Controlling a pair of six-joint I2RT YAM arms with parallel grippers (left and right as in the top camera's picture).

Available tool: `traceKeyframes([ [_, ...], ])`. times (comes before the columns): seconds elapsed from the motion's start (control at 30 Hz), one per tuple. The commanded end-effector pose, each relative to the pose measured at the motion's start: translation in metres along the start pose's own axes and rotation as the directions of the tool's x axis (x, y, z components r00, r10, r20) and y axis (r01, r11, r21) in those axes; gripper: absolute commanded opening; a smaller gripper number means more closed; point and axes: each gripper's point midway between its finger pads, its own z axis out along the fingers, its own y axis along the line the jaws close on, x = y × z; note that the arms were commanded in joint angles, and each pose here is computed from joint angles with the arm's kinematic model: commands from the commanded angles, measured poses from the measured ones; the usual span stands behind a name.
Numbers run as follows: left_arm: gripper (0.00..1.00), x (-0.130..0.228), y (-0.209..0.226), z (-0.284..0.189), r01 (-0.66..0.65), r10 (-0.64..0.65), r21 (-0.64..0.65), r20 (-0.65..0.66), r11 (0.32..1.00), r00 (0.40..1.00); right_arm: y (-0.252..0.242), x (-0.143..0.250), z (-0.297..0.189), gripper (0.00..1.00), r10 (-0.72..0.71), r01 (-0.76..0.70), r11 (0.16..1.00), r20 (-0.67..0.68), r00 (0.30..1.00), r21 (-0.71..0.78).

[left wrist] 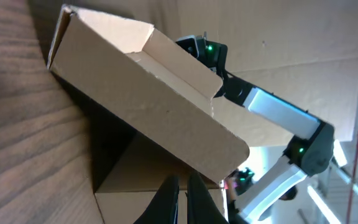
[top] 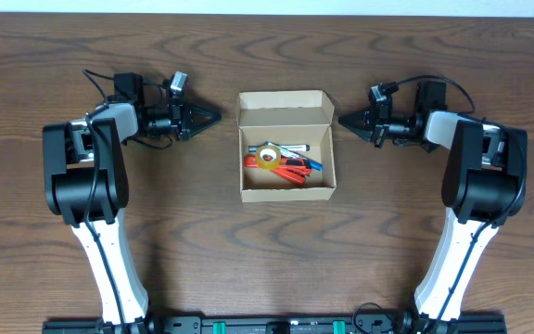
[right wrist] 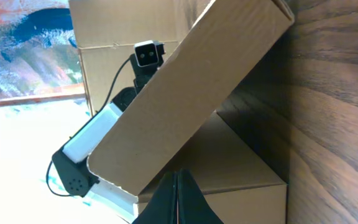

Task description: Pack container

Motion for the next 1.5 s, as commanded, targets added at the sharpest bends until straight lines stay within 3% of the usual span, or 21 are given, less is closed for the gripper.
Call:
traceKeyframes([
  [0.0,0.06,0.002,0.001,0.000,-0.054,0.054,0.014,-0.001,0.998,0.999,0.002,0.005,0.002,0.01,0.011,-0.012,0.999,-0.024,1.000,-0.041],
  [0.3,0.06,0.004,0.009,0.000,0.043,-0.043,0.013,-0.003,0.999,0.999,0.002,0.005,0.002,0.01,0.021,-0.022,0.999,-0.024,0.999,-0.038],
  [0.47,0.06,0.014,0.035,0.002,0.221,-0.221,0.012,-0.009,0.975,0.975,0.000,0.003,0.002,0.01,0.043,-0.043,0.999,-0.019,0.999,-0.028],
  [0.8,0.06,0.022,0.051,0.005,0.375,-0.375,0.008,-0.017,0.927,0.927,-0.018,-0.006,-0.001,0.01,0.138,-0.141,0.987,0.047,0.989,0.072],
  [1.17,0.06,0.020,0.049,0.005,0.338,-0.338,0.010,-0.017,0.941,0.941,-0.017,-0.010,-0.001,0.01,0.049,-0.052,0.996,0.047,0.998,0.077],
  [1.47,0.06,-0.001,0.021,0.006,0.172,-0.172,0.015,-0.012,0.985,0.985,-0.006,-0.019,-0.001,0.01,-0.088,0.086,0.995,0.043,0.995,0.045],
])
